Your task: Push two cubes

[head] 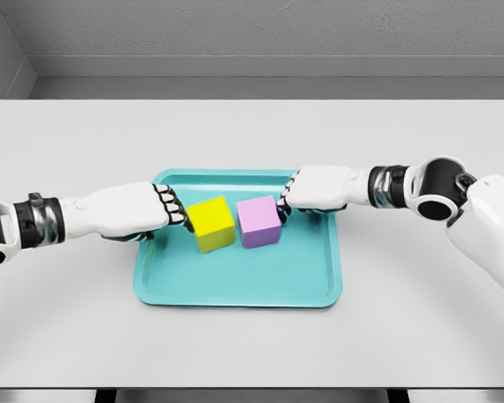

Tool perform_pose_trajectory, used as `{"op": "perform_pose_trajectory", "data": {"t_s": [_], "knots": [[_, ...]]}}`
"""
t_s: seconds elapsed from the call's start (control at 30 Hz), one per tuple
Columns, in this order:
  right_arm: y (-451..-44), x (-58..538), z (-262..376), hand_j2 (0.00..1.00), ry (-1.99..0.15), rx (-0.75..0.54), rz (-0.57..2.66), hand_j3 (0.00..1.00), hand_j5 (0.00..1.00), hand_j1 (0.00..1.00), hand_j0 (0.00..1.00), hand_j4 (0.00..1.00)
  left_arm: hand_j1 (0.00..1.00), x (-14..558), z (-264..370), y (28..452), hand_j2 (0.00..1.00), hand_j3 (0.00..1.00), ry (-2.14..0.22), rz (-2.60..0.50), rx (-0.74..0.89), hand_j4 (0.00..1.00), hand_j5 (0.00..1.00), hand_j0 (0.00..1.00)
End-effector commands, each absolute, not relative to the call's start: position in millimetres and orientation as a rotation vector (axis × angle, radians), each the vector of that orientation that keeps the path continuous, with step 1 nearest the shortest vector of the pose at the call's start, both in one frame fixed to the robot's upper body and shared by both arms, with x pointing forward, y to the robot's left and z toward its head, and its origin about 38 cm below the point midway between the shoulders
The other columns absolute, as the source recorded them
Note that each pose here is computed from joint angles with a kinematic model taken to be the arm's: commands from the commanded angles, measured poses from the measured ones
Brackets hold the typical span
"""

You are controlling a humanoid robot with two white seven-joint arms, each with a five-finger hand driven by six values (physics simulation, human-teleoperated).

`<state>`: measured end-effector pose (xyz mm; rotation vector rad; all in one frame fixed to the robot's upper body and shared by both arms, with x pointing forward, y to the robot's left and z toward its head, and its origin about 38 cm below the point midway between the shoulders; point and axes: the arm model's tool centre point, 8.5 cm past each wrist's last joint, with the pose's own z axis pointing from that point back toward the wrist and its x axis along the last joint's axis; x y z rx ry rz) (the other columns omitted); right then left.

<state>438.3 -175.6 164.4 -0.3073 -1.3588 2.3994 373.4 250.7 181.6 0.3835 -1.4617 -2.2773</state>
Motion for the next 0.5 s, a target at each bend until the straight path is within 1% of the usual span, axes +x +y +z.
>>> {"op": "perform_pose_trajectory", "data": {"t_s": [0.0, 0.47], "knots": [[-172, 436, 169, 0.52, -1.383, -0.308, 2.404, 0.52, 0.52, 0.52, 0.52, 0.52, 0.76, 376, 179, 257, 0.76, 0.76, -1.440, -2.265, 0.381, 0.76, 0.76, 0.76], [-164, 434, 173, 0.52, -1.396, -0.304, 2.422, 0.52, 0.52, 0.52, 0.52, 0.52, 0.78, 385, 182, 269, 0.78, 0.78, -1.416, -2.240, 0.410, 0.78, 0.78, 0.78]]}}
